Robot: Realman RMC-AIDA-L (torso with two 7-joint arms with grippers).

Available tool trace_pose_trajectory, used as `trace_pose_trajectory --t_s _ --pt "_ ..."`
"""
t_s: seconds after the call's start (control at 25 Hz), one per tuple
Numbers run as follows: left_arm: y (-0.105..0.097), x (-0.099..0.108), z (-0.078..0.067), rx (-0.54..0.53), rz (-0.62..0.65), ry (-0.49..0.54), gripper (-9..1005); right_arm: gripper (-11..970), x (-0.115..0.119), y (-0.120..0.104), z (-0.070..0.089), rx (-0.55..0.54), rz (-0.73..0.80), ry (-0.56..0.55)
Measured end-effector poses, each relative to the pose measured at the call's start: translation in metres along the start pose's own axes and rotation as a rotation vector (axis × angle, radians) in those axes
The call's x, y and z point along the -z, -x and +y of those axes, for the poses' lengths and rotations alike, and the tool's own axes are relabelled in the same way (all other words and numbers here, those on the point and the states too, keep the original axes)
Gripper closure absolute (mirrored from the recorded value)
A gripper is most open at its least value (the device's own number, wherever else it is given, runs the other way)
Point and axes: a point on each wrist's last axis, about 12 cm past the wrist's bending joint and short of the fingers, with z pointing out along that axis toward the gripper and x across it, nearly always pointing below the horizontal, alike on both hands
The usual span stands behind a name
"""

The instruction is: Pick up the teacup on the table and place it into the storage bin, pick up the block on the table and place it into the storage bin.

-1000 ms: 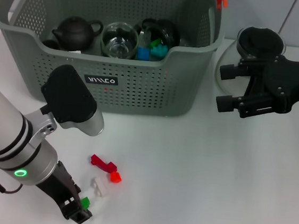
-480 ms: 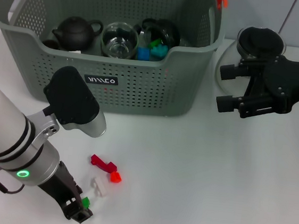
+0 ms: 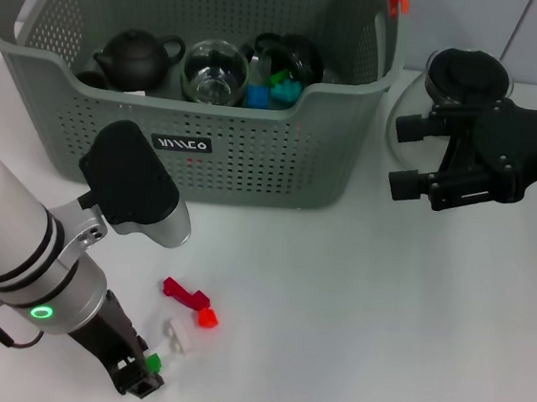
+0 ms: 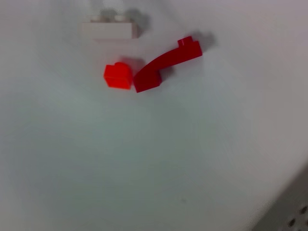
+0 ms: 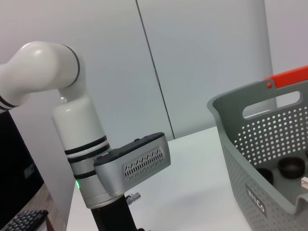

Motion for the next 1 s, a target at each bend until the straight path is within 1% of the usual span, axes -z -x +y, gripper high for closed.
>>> trace_pose_trajectory --t_s 0.48,0.76,1.0 --pt "0.0003 0.0001 0.0015 -0.004 0.002 0.025 567 35 0.0019 0.0003 -0.0005 -0.001 -0.01 -0.008" --pt "0.0008 -0.0002 -0.0012 -0.022 0.015 0.019 697 35 0.0043 -0.0009 -0.0005 -0.005 -0.017 -0.014" --pt "0.0025 0.0078 -0.0034 -0.035 0.005 0.027 803 35 0.0053 -0.0007 -0.0007 -0.004 -0.017 -0.016"
